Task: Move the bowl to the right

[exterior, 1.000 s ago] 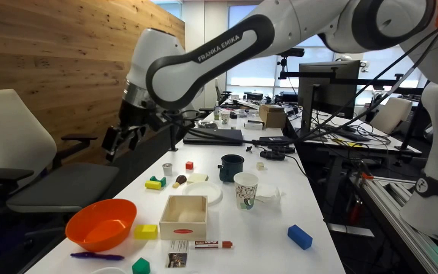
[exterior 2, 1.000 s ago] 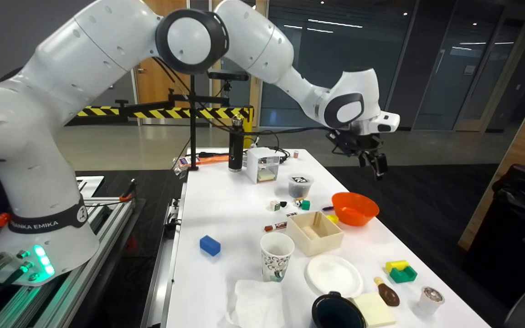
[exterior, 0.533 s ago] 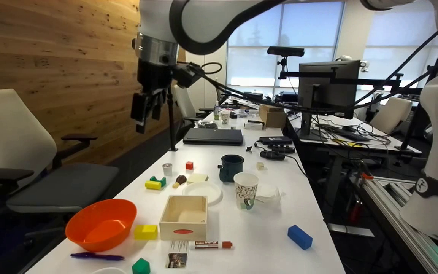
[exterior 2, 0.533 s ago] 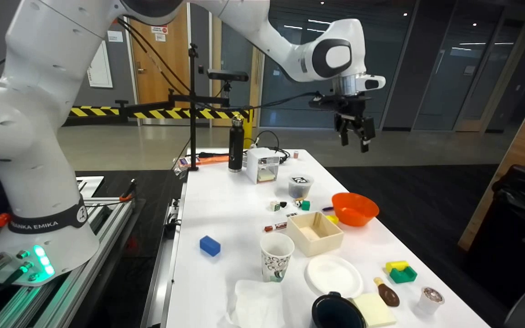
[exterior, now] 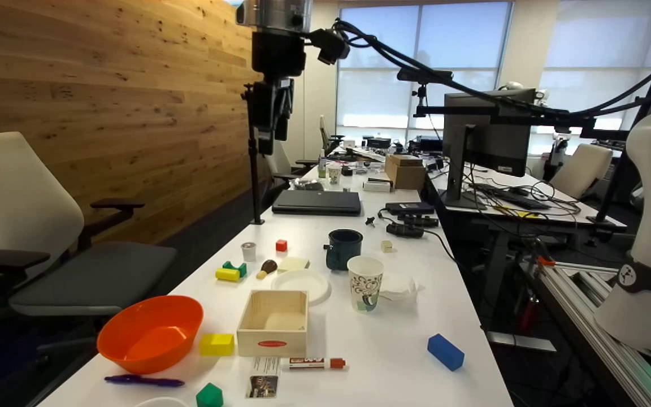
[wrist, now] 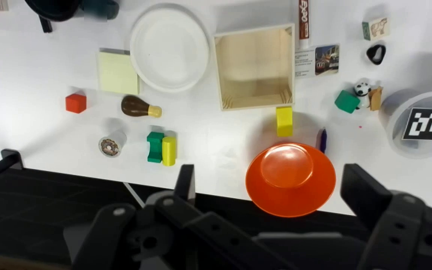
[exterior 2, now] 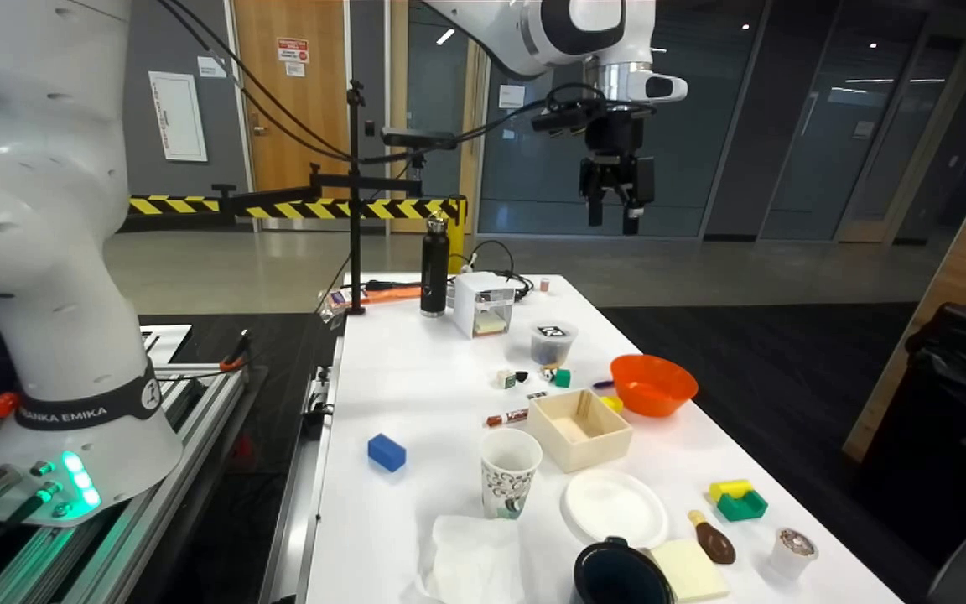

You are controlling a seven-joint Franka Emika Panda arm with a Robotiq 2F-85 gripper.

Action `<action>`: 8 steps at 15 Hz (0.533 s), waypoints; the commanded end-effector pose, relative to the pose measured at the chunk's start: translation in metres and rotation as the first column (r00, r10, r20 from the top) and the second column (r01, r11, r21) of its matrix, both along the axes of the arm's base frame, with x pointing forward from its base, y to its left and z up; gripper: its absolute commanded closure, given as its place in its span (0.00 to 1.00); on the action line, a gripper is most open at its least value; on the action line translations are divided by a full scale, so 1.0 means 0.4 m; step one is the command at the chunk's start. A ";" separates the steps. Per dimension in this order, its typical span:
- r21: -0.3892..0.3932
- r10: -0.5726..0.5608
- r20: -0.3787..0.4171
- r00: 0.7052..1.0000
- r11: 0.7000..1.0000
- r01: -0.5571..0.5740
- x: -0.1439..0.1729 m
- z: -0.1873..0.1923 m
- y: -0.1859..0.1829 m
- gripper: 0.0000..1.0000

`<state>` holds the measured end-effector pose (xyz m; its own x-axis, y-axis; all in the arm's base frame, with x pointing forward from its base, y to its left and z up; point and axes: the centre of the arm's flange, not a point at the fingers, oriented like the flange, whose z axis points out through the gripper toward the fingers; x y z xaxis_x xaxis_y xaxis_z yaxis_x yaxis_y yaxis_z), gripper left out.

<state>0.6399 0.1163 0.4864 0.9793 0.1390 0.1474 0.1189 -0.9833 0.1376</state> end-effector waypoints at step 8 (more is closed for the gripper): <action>0.083 -0.084 -0.118 0.989 0.992 0.094 -0.102 -0.093 -0.136 0.00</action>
<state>0.5990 0.0620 0.4492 0.9982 0.0421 0.0417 0.0404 -0.9984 0.0406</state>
